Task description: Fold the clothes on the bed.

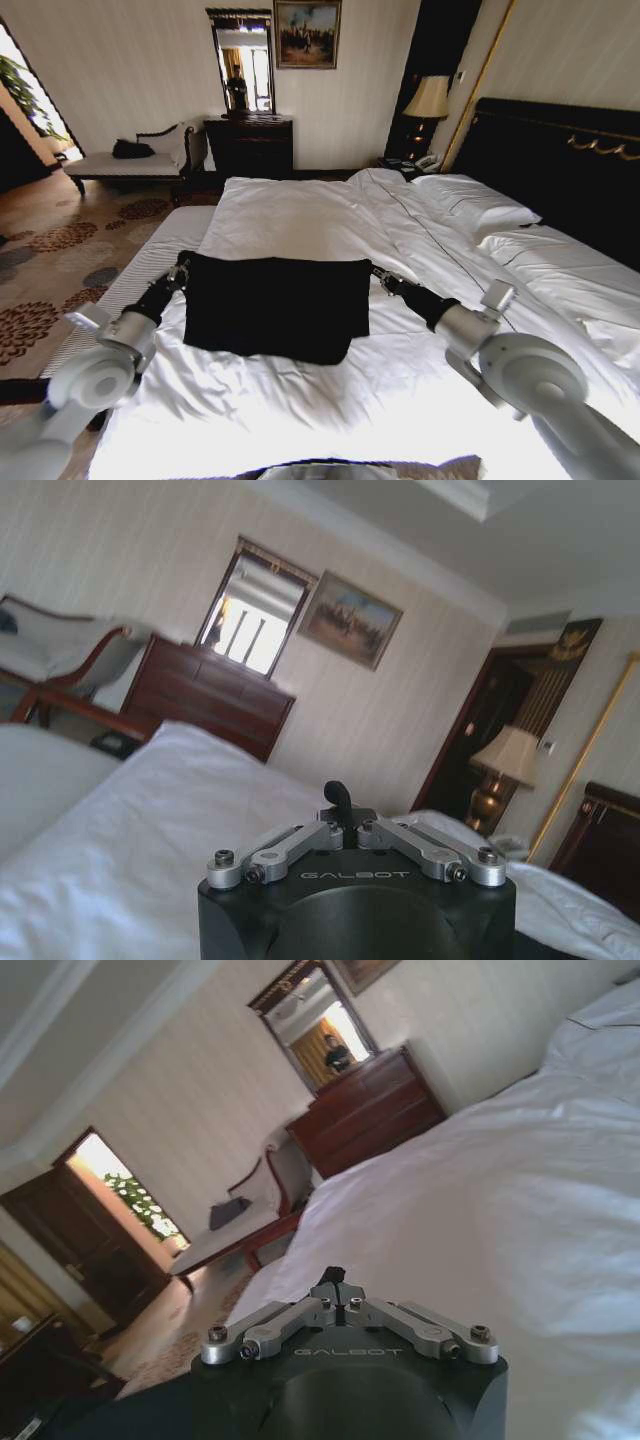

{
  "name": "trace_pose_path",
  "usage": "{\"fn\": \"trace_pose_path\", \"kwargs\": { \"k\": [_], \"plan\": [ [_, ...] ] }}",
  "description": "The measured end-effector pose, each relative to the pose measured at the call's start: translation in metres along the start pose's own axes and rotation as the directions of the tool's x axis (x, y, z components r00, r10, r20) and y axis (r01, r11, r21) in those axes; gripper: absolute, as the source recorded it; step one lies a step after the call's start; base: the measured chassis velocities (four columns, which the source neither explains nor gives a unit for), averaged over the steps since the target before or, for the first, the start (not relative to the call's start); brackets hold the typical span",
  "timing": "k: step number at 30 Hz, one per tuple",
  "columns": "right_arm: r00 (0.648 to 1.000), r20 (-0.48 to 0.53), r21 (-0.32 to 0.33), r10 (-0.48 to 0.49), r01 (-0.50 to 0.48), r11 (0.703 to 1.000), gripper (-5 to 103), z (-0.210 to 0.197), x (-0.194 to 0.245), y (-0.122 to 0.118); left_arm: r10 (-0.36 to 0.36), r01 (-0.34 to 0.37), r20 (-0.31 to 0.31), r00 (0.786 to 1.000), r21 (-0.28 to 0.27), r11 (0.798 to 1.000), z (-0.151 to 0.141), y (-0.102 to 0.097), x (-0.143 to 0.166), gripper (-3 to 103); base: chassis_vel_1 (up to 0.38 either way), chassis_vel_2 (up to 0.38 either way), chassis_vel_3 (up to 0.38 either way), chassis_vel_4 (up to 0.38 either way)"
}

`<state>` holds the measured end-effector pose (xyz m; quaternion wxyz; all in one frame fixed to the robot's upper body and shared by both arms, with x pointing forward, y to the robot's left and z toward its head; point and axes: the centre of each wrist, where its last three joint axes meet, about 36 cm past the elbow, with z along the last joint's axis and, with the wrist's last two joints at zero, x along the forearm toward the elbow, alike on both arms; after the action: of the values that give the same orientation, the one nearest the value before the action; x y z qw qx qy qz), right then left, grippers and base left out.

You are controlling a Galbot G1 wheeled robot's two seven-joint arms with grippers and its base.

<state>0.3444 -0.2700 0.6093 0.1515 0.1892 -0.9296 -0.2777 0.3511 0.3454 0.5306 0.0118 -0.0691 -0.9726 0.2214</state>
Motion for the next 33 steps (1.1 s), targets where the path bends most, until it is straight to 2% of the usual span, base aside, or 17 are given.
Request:
{"fn": "trace_pose_path", "kwargs": {
  "k": [4, 5, 8, 9, 10, 13, 15, 17, 19, 24, 29, 33],
  "plan": [
    [0.999, -0.015, -0.032, 0.036, -0.036, 0.999, 0, -0.005, -0.039, -0.031, -0.035, 0.035, -0.027, 0.999, 0.014, 0.999, 0.018, 0.011, -0.043, 2, 0.0, 0.0, 0.0, 0.0],
    [0.999, -0.015, -0.032, 0.036, -0.036, 0.999, 0, -0.005, -0.039, -0.031, -0.035, 0.035, -0.027, 0.999, 0.014, 0.999, 0.018, 0.011, -0.043, 2, 0.0, 0.0, 0.0, 0.0],
    [0.997, -0.029, -0.051, 0.065, -0.067, 0.996, 0, -0.003, -0.065, -0.054, -0.062, 0.063, -0.031, 0.998, 0.017, 0.998, 0.029, 0.021, -0.079, 2, 0.0, 0.0, 0.0, 0.0],
    [0.996, -0.038, -0.055, 0.087, -0.089, 0.995, 0, 0.0, -0.079, -0.068, -0.074, 0.075, -0.042, 0.996, 0.015, 0.997, 0.037, 0.026, -0.098, 2, 0.0, 0.0, 0.0, 0.0],
    [0.996, -0.038, -0.055, 0.087, -0.089, 0.995, 0, 0.0, -0.079, -0.068, -0.074, 0.075, -0.042, 0.996, 0.015, 0.997, 0.037, 0.026, -0.098, 2, 0.0, 0.0, 0.0, 0.0],
    [0.989, -0.053, -0.051, 0.137, -0.14, 0.989, 0, 0.008, -0.108, -0.102, -0.094, 0.094, -0.061, 0.994, 0.001, 0.996, 0.054, 0.034, -0.148, 2, 0.0, 0.0, 0.0, 0.0],
    [0.988, -0.053, -0.049, 0.147, -0.149, 0.988, 0, 0.01, -0.112, -0.107, -0.092, 0.092, -0.062, 0.994, 0.0, 0.996, 0.057, 0.034, -0.158, 2, 0.0, 0.0, 0.0, 0.0],
    [0.985, -0.044, -0.045, 0.168, -0.17, 0.985, 0, 0.015, -0.127, -0.123, -0.081, 0.081, -0.065, 0.995, 0.001, 0.997, 0.068, 0.034, -0.185, 2, 0.0, 0.0, 0.0, 0.0],
    [0.984, -0.041, -0.043, 0.171, -0.173, 0.984, 0, 0.016, -0.133, -0.128, -0.078, 0.079, -0.068, 0.995, 0.003, 0.997, 0.072, 0.035, -0.191, 2, 0.0, 0.0, 0.0, 0.0],
    [0.979, -0.038, -0.029, 0.2, -0.201, 0.979, 0, 0.018, -0.166, -0.151, -0.084, 0.086, -0.084, 0.993, 0.019, 0.996, 0.107, 0.038, -0.222, 2, 0.0, 0.0, 0.0, 0.0],
    [0.976, -0.028, -0.019, 0.218, -0.218, 0.976, 0, 0.014, -0.189, -0.163, -0.113, 0.115, -0.084, 0.99, 0.028, 0.993, 0.125, 0.043, -0.24, 2, 0.0, 0.0, 0.0, 0.0],
    [0.975, -0.023, -0.018, 0.22, -0.221, 0.975, 0, 0.013, -0.202, -0.168, -0.133, 0.136, -0.076, 0.988, 0.038, 0.99, 0.129, 0.045, -0.249, 2, 0.0, 0.0, 0.0, 0.0]
  ]
}}
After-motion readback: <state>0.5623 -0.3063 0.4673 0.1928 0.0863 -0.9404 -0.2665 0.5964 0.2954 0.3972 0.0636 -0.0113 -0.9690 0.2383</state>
